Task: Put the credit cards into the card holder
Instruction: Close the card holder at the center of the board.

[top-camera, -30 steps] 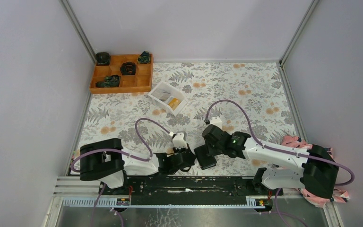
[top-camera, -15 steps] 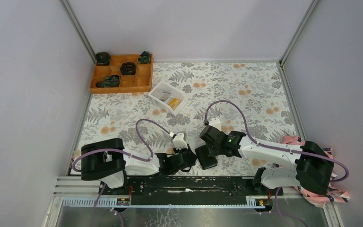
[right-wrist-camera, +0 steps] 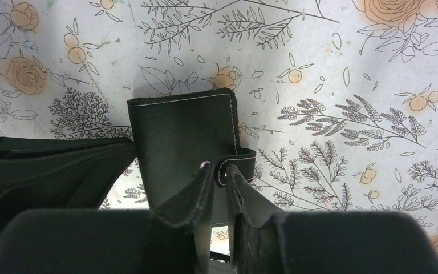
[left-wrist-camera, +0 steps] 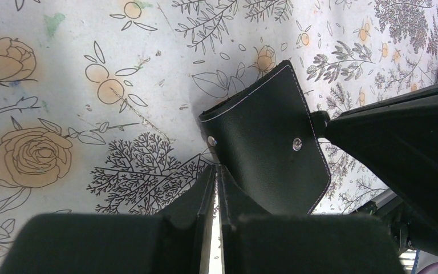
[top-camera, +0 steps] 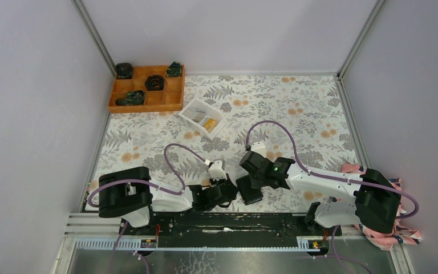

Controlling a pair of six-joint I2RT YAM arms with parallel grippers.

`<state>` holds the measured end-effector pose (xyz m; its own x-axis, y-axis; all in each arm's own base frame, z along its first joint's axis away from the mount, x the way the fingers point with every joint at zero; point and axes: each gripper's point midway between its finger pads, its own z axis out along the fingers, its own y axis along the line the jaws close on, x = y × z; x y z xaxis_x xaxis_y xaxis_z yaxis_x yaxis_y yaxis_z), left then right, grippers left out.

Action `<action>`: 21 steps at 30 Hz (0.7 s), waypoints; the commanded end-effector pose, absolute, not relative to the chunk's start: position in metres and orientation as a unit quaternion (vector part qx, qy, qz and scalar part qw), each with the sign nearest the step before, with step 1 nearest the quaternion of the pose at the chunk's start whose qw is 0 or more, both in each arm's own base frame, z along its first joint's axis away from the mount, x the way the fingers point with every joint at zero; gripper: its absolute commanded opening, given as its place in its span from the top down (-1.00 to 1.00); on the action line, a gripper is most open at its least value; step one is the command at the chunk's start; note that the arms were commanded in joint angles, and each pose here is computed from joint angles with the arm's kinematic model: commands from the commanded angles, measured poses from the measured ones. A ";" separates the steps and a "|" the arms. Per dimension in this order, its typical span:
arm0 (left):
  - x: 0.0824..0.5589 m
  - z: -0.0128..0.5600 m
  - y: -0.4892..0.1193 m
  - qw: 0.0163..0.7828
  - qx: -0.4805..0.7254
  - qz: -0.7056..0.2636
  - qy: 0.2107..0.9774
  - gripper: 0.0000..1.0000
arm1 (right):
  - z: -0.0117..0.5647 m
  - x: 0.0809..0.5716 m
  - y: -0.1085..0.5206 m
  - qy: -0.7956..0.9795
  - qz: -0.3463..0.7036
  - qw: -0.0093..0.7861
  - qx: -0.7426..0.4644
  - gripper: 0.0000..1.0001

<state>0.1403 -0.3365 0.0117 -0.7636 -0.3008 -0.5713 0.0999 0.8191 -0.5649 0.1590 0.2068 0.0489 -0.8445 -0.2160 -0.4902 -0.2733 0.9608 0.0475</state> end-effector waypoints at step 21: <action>0.135 0.003 -0.339 0.332 -0.044 -0.285 0.898 0.77 | 0.050 0.159 0.211 0.957 0.052 0.256 -0.129 1.00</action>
